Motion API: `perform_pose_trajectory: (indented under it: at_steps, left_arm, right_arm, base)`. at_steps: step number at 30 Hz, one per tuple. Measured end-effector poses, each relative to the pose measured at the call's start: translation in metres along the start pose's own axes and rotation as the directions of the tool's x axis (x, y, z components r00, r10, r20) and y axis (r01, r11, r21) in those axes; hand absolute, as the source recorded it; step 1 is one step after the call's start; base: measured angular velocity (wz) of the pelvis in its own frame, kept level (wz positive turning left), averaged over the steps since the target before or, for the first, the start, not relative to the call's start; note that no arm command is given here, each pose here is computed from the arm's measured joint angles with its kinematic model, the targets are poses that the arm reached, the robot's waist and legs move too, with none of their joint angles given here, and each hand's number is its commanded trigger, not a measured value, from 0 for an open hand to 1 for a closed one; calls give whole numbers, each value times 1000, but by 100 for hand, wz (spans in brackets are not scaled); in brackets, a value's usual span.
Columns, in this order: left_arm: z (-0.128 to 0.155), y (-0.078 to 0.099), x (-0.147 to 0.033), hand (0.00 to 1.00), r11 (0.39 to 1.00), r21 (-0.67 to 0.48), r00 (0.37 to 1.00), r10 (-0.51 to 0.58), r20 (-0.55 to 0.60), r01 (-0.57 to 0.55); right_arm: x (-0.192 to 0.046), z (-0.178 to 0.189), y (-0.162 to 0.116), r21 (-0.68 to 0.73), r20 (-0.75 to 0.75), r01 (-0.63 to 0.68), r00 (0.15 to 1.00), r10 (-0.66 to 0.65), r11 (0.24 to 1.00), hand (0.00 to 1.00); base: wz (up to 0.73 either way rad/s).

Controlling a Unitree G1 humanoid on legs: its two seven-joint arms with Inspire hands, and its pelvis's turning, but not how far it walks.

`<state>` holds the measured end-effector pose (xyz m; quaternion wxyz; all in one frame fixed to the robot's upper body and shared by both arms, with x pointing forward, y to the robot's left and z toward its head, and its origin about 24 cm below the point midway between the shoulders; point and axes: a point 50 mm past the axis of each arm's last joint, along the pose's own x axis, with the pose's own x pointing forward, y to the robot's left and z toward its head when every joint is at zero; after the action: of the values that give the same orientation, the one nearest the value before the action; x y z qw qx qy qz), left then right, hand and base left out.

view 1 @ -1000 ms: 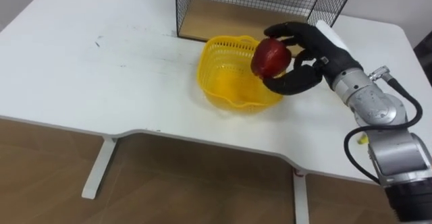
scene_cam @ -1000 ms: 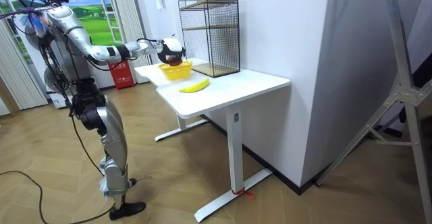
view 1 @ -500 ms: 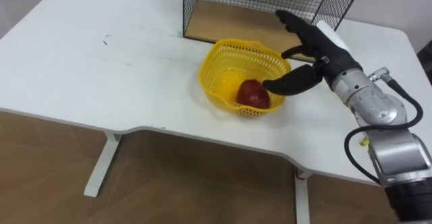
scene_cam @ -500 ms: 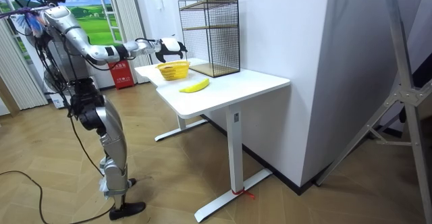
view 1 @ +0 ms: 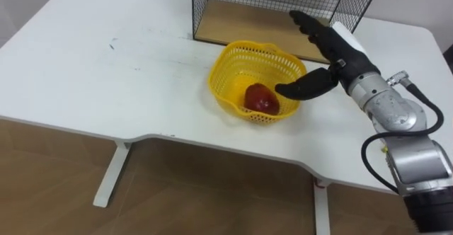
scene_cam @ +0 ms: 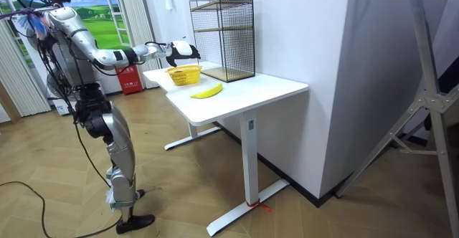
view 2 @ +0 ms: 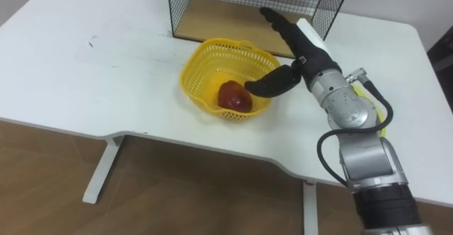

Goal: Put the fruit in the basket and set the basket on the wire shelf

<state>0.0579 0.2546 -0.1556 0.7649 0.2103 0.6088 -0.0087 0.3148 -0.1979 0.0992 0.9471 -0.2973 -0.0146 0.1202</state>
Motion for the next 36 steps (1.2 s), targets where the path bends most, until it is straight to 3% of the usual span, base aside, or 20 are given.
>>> perform_pose_trajectory:
  at_steps: [9,20,27,36]
  left_arm:
    - [-4,-1,0,0,1000,3,1000,16,-13,-16]
    - [-9,-2,-2,0,1000,-2,1000,9,0,-9]
    - [-24,-6,-4,0,1000,-2,999,0,-35,-1]
    - [-27,-6,-5,0,1000,-4,999,1,-45,-1]
  right_arm:
    - [-1,10,-2,10,47,29,998,-30,1000,0]
    - [-10,28,-34,153,153,241,952,-264,958,0]
    - [-15,6,-51,246,63,375,914,-401,894,0]
    - [-23,-14,-51,269,-25,430,898,-440,862,0]
  base:
    - [0]
    - [-2]
    - [0]
    - [-1]
